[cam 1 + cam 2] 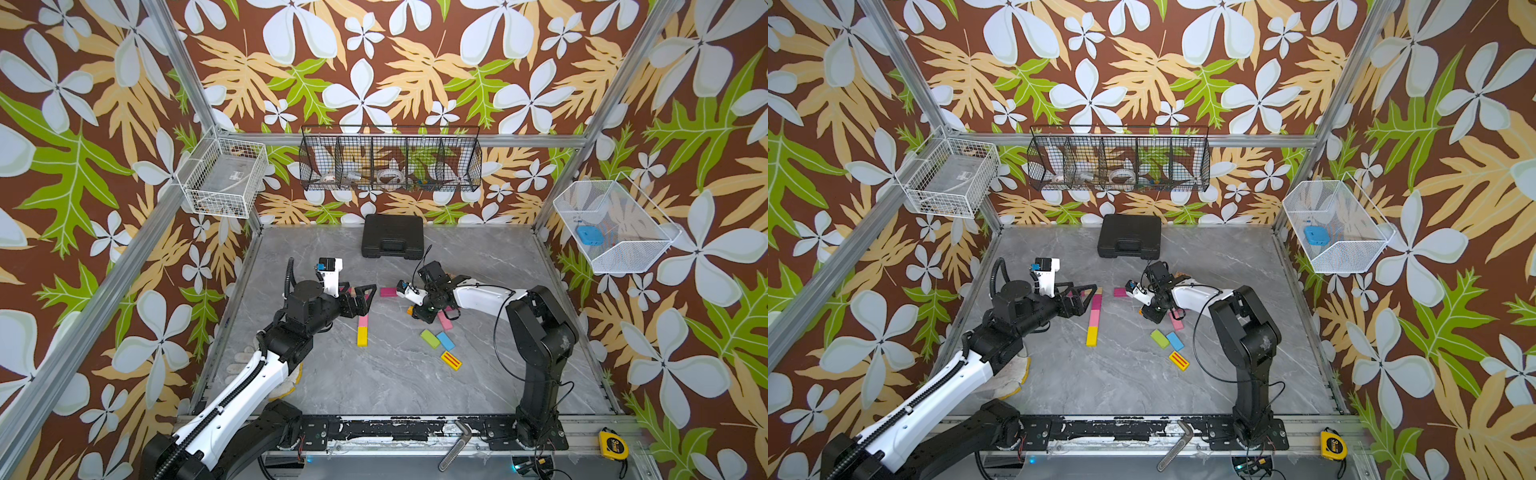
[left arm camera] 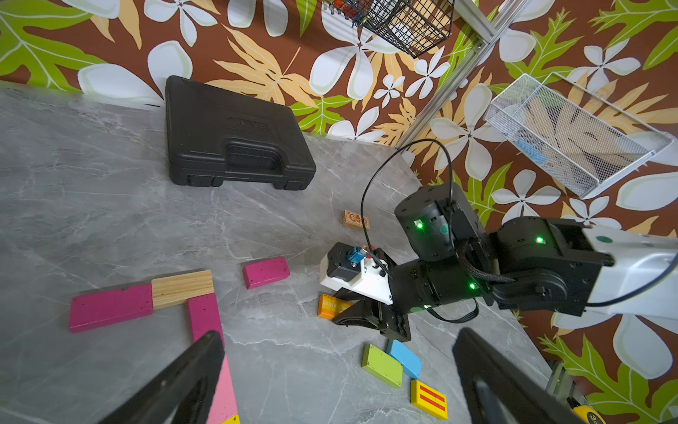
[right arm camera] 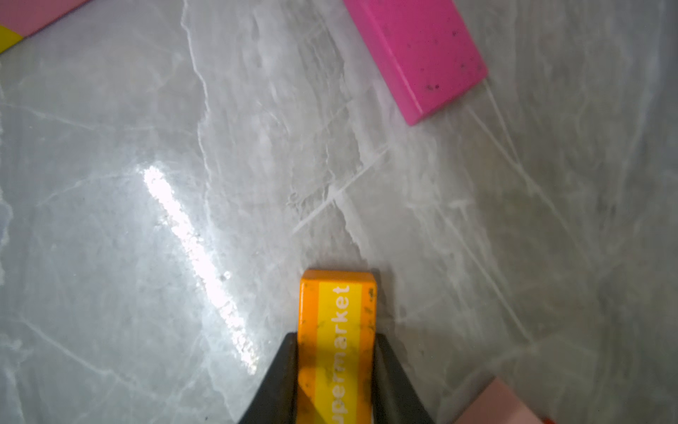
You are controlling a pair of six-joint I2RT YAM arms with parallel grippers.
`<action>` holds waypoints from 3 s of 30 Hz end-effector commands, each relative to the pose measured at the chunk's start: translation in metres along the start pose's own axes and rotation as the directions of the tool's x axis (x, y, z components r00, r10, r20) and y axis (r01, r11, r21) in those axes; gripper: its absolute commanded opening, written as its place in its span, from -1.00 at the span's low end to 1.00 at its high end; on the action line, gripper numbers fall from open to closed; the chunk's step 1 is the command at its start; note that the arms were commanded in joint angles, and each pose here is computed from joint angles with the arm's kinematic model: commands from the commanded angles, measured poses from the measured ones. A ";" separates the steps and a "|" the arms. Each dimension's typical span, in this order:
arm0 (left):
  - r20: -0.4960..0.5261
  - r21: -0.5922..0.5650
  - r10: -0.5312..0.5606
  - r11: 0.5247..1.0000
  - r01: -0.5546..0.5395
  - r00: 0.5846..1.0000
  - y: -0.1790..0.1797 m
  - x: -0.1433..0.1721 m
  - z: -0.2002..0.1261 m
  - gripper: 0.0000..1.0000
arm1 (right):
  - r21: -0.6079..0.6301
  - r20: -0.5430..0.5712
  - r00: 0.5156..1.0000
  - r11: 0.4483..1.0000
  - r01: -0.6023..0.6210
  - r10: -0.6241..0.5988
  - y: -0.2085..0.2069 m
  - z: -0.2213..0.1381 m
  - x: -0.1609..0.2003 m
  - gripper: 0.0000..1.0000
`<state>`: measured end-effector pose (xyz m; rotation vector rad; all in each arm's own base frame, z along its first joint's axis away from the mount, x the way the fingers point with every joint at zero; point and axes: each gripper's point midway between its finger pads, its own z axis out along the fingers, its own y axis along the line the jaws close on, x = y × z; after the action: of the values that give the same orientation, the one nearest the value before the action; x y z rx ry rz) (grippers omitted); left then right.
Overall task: Assemble the number 7 with building blocks
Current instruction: Move the building block to the center of the board.
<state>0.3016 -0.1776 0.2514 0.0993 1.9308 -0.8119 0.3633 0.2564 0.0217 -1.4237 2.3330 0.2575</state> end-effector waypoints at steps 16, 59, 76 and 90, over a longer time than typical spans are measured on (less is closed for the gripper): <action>0.029 -0.068 0.049 0.997 -0.047 0.998 0.010 -0.009 0.002 1.00 | -0.045 -0.069 0.935 0.938 0.345 -0.347 -0.051 0.022 -0.011 -0.41; 0.040 -0.132 0.087 0.988 -0.081 0.995 0.019 -0.015 0.000 1.00 | -0.155 -0.092 0.864 0.865 0.478 -0.494 -0.040 0.033 -0.010 -0.43; 0.050 -0.130 0.087 0.988 -0.080 0.995 0.018 -0.016 -0.004 1.00 | -0.164 -0.083 0.876 0.874 0.458 -0.475 -0.034 0.032 -0.012 -0.44; 0.053 -0.128 0.086 0.989 -0.079 0.995 0.018 -0.016 -0.005 1.00 | -0.180 -0.085 0.888 0.884 0.432 -0.451 -0.026 0.034 -0.014 -0.44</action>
<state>0.3123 -0.1569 0.2542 0.0734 1.9196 -0.6324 0.4302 0.2836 0.0204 -1.9807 1.9004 0.1718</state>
